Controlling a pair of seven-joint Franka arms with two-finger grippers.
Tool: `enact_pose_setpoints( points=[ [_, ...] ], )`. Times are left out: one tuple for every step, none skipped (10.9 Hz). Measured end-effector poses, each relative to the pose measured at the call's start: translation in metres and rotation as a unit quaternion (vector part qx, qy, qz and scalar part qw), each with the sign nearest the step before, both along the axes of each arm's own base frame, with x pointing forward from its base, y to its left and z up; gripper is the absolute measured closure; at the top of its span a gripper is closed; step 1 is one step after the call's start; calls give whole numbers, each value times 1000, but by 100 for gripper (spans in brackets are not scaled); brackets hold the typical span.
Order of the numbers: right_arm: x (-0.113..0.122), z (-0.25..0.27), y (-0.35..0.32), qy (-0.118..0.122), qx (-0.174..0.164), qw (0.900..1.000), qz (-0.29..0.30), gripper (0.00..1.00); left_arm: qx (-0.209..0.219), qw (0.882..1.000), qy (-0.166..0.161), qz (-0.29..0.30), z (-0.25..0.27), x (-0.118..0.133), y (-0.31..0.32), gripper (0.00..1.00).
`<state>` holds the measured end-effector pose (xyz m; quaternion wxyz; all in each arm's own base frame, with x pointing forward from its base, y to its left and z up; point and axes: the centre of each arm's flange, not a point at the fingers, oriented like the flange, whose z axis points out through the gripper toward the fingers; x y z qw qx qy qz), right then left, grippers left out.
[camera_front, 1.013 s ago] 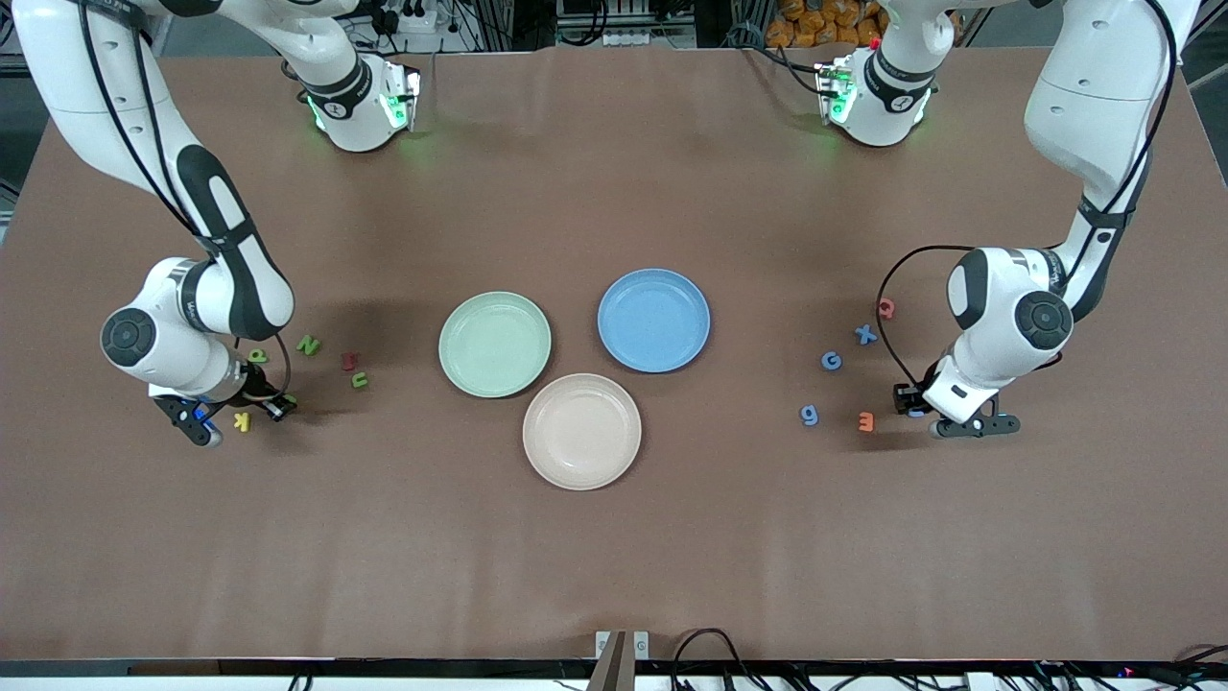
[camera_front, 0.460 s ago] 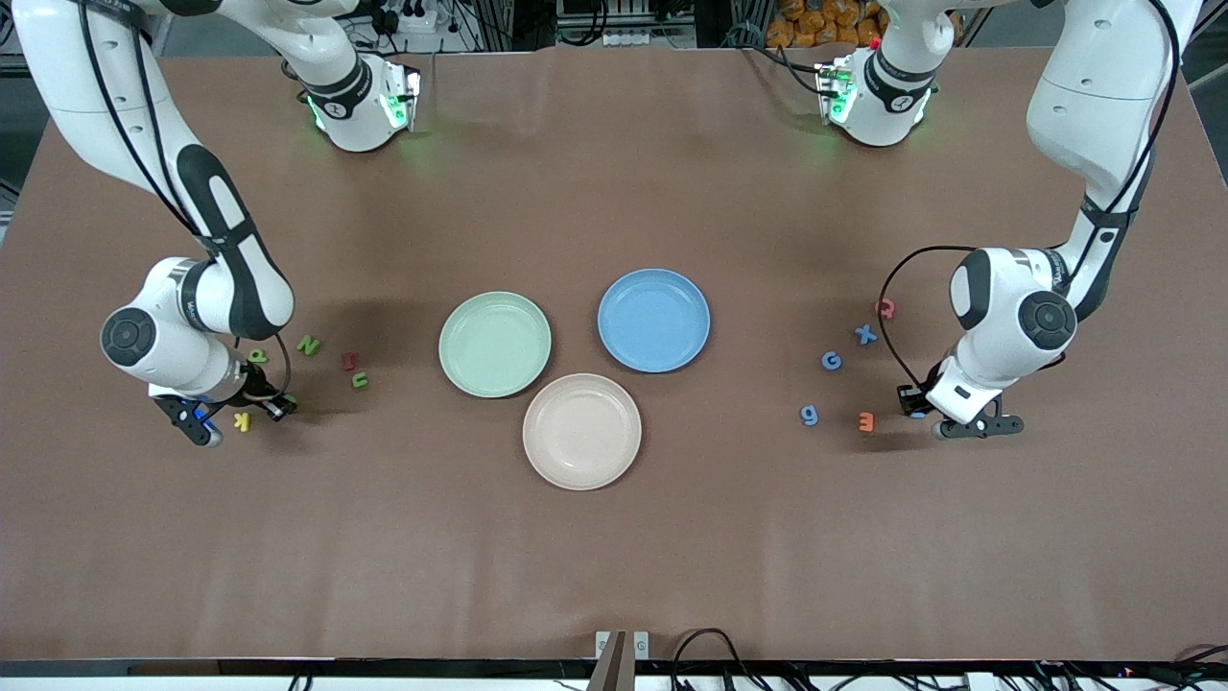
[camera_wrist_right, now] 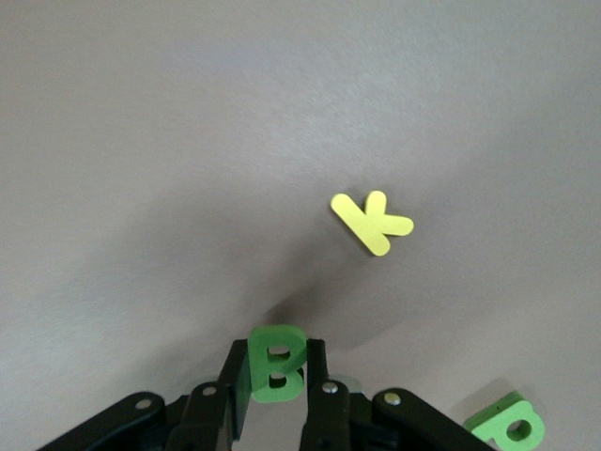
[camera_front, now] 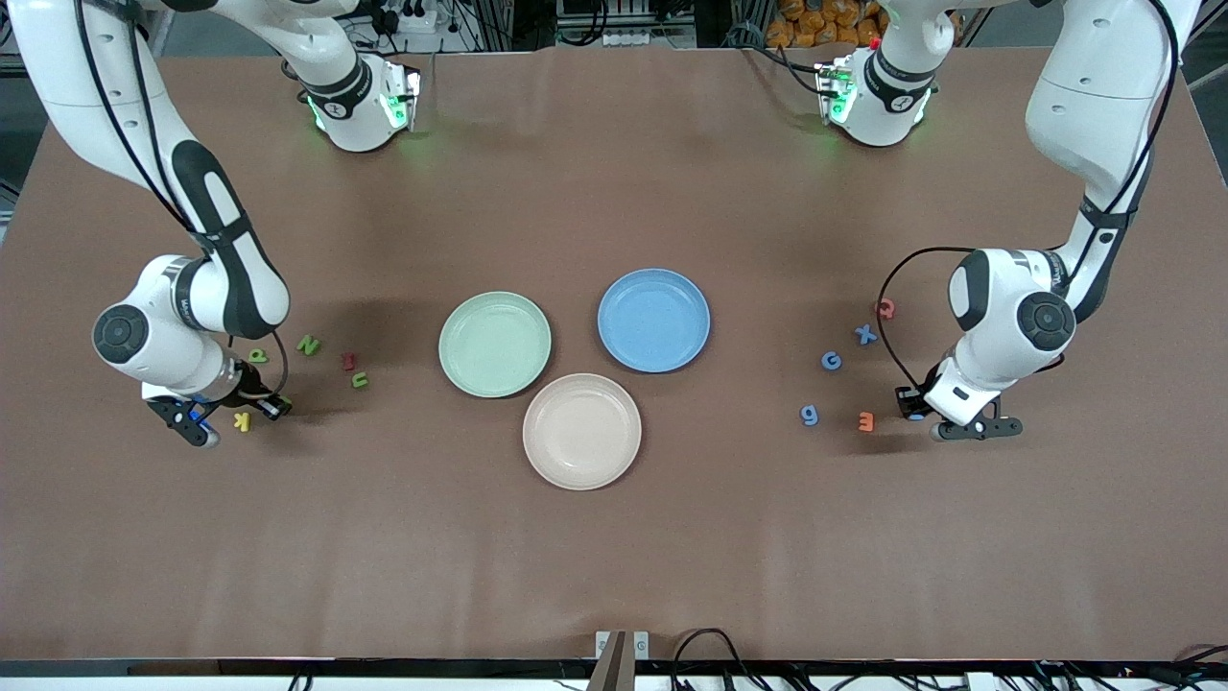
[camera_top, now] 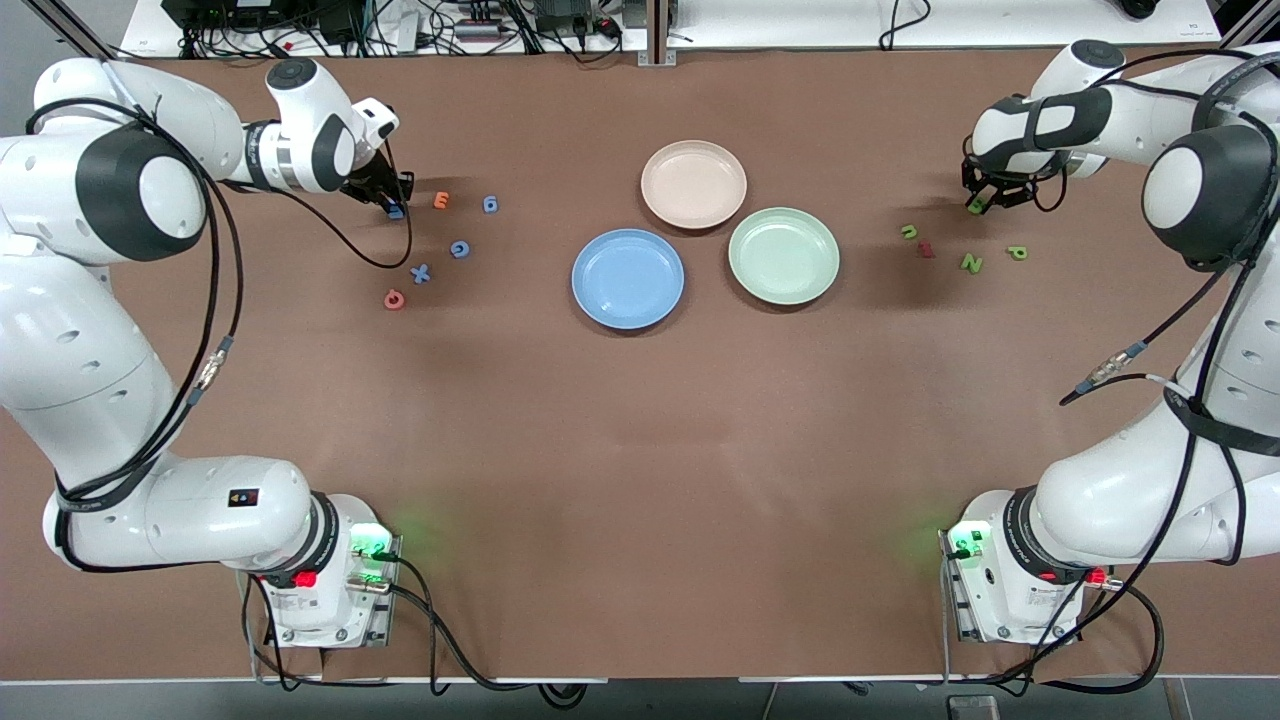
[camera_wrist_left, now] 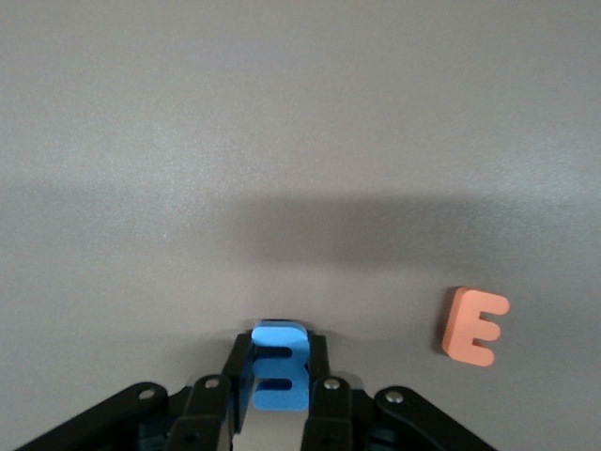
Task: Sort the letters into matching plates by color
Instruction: 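Lower the green B onto the green plate with the right gripper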
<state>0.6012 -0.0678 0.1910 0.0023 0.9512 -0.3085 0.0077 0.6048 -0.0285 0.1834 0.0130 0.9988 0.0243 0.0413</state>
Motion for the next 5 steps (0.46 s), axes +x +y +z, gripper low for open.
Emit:
enact_pose_setpoints(
  points=[
    [2, 10, 5, -4, 2, 1000, 8, 72, 1, 1000, 9, -1, 4, 3, -2, 73],
    [4, 20, 11, -8, 5, 1000, 23, 72, 2, 1000, 15, -3, 11, 8, -4, 73],
    [6, 28, 18, -12, 7, 998, 56, 72, 2, 1000, 19, -7, 17, 12, -8, 73],
    [7, 32, 23, -15, 7, 995, 97, 72, 3, 1000, 22, -11, 23, 13, -16, 73],
    [6, 34, 28, -13, 9, 991, 132, 72, 3, 1000, 26, -9, 29, 13, -25, 73]
  ],
)
